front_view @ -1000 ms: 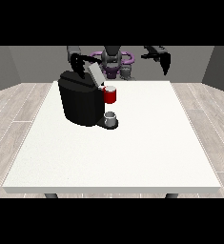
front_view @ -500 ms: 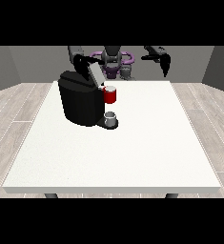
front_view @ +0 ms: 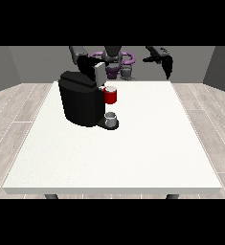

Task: Insert the coffee pod into the coffee machine and close the lid

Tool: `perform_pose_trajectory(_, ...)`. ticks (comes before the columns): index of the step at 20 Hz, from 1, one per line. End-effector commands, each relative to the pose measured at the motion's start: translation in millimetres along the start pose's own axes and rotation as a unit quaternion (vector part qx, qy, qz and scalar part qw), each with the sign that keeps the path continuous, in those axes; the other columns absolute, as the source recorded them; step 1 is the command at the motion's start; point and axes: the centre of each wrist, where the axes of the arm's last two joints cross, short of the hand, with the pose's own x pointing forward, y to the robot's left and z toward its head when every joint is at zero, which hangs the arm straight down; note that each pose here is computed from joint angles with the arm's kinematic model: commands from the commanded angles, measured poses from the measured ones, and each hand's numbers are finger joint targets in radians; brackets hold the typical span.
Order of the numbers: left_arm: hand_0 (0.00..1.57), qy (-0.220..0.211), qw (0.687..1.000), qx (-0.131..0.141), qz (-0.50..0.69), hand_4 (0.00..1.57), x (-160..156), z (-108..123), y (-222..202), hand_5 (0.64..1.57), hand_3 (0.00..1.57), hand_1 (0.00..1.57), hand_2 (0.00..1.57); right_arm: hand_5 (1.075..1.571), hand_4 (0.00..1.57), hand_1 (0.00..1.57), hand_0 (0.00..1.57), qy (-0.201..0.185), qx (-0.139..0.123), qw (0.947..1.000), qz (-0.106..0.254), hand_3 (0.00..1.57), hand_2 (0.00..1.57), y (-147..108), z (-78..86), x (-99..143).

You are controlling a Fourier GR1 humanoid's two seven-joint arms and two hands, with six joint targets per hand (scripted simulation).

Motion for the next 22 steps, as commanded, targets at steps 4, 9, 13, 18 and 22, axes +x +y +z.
perform_pose_trajectory(4, 0.00, -0.020, 1.000, -0.015, 0.003, 0.14, 3, -2, -19, 1.571, 0.00, 0.00, 0.00, 1.571, 0.00, 0.00, 0.00, -0.022, 0.012, 0.9991, 0.035, 0.00, 0.00, 21, -9.3, 1)
perform_pose_trajectory(9, 0.00, -0.007, 1.000, 0.008, -0.010, 0.16, -23, 15, 11, 1.571, 0.00, 0.00, 0.00, 1.571, 0.15, 0.00, 0.00, -0.034, 0.043, 0.9966, 0.062, 0.00, 0.00, 39, -16.4, 20)
perform_pose_trajectory(13, 0.00, 0.000, 1.000, 0.010, 0.003, 0.17, 1, -2, 2, 1.571, 0.00, 0.00, 0.00, 1.571, 0.14, 0.00, 0.00, -0.032, 0.038, 0.9969, 0.060, 0.00, 0.00, 31, -28.3, 32)
perform_pose_trajectory(18, 0.00, -0.023, 1.000, 0.010, 0.001, 0.12, 0, -6, 8, 1.571, 0.00, 0.00, 0.00, 1.571, 0.03, 0.00, 0.00, -0.071, 0.066, 0.9941, 0.048, 0.00, 0.00, 54, -26.5, 38)
perform_pose_trajectory(22, 0.00, 0.000, 1.000, 0.020, 0.006, 0.19, -31, 23, 6, 1.571, 0.00, 0.00, 0.00, 1.571, 0.26, 0.00, 0.00, -0.067, 0.094, 0.9933, -0.011, 0.00, 0.00, 76, -5.8, 20)
